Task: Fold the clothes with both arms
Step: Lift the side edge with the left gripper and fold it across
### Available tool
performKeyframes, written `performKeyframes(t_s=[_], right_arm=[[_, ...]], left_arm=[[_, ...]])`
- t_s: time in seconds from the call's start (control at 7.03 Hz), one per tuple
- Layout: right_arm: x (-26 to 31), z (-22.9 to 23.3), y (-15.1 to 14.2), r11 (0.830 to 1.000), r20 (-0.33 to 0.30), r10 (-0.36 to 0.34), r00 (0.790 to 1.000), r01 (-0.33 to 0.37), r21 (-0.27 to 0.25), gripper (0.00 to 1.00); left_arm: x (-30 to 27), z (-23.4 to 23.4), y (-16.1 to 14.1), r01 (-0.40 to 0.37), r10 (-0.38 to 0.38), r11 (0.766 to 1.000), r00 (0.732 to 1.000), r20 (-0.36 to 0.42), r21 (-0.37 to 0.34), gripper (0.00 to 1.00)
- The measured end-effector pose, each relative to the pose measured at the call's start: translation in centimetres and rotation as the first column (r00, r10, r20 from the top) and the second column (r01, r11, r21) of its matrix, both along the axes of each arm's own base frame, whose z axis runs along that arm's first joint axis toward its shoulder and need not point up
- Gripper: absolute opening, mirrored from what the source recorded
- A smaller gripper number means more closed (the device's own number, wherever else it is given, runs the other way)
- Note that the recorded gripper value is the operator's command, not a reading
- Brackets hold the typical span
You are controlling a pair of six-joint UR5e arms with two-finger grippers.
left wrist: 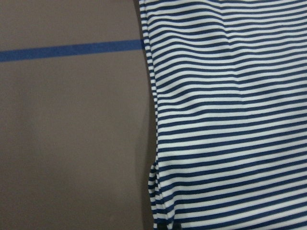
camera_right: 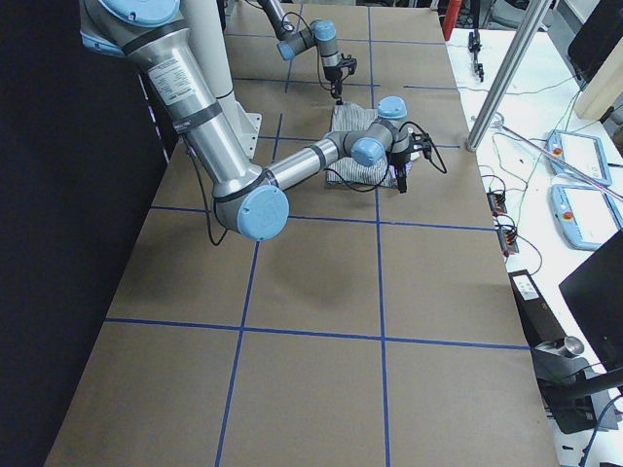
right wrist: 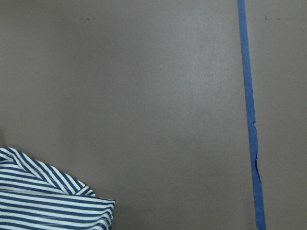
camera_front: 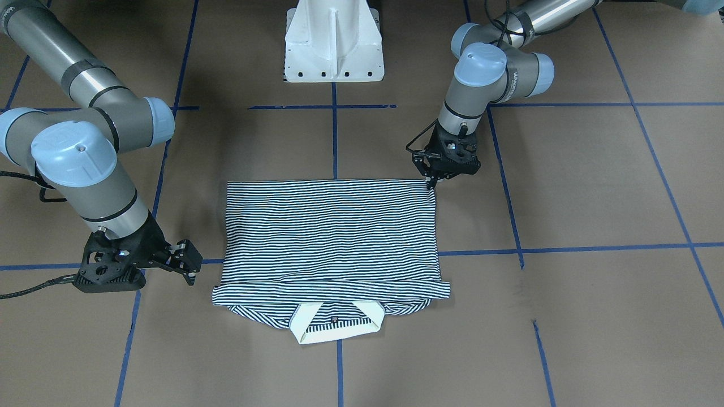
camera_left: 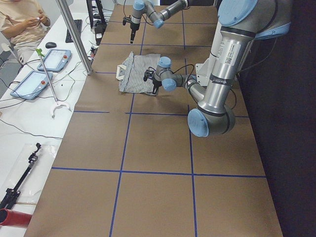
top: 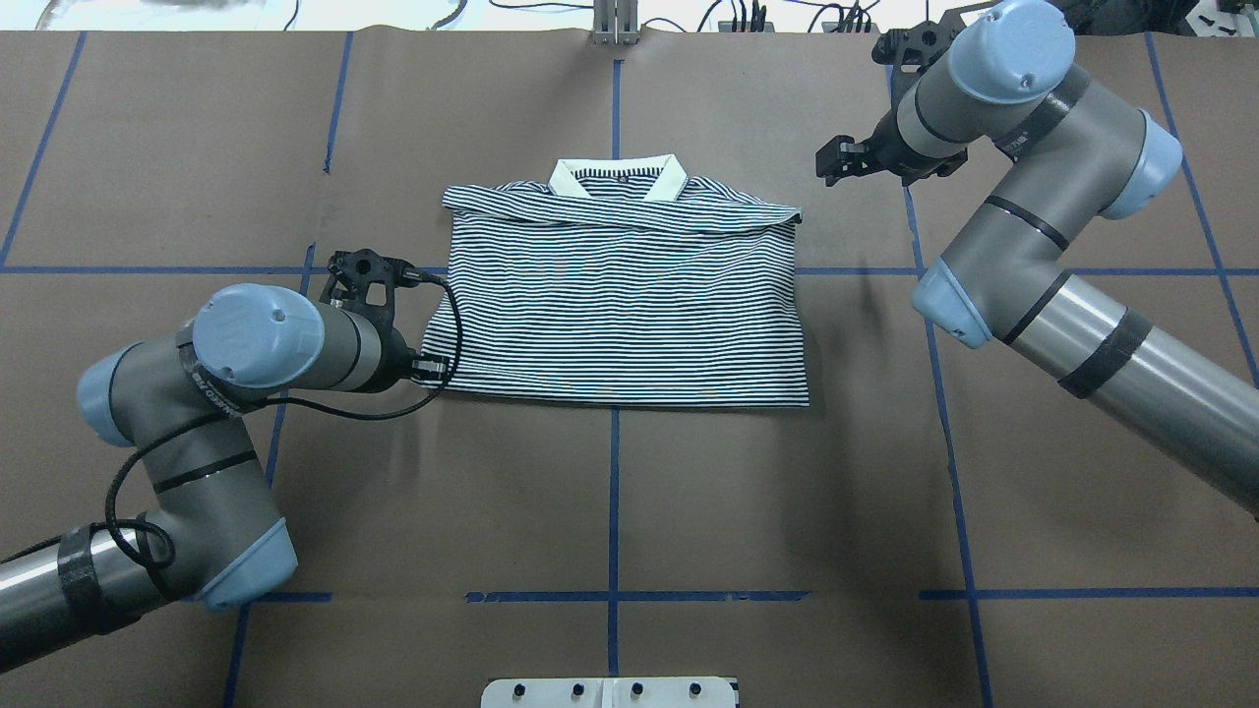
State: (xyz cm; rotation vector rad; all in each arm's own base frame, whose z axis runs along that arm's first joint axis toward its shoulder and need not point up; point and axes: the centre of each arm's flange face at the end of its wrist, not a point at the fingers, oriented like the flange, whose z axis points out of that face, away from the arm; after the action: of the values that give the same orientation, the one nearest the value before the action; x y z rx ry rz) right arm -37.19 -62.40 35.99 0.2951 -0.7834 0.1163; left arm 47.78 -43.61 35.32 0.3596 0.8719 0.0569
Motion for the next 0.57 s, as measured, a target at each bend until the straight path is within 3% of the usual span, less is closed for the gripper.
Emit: performKeyframes(t_s=[0.28, 0.57], right_arm=[[0.0, 0.0, 0.0, 1.000, 0.000, 0.000, 1.000, 0.000, -0.001, 1.00], [0.0, 0.1, 0.0, 1.000, 0.000, 0.002, 1.000, -0.002, -0.004, 1.00]], left_arm=[[-4.7, 1.7, -6.6, 0.032, -0.038, 0.996, 0.996, 0.077, 0.085, 0.00], [-7.9, 3.4, -15.9, 0.090, -0.108, 0.989, 0.982, 0.156, 0.118, 0.00]])
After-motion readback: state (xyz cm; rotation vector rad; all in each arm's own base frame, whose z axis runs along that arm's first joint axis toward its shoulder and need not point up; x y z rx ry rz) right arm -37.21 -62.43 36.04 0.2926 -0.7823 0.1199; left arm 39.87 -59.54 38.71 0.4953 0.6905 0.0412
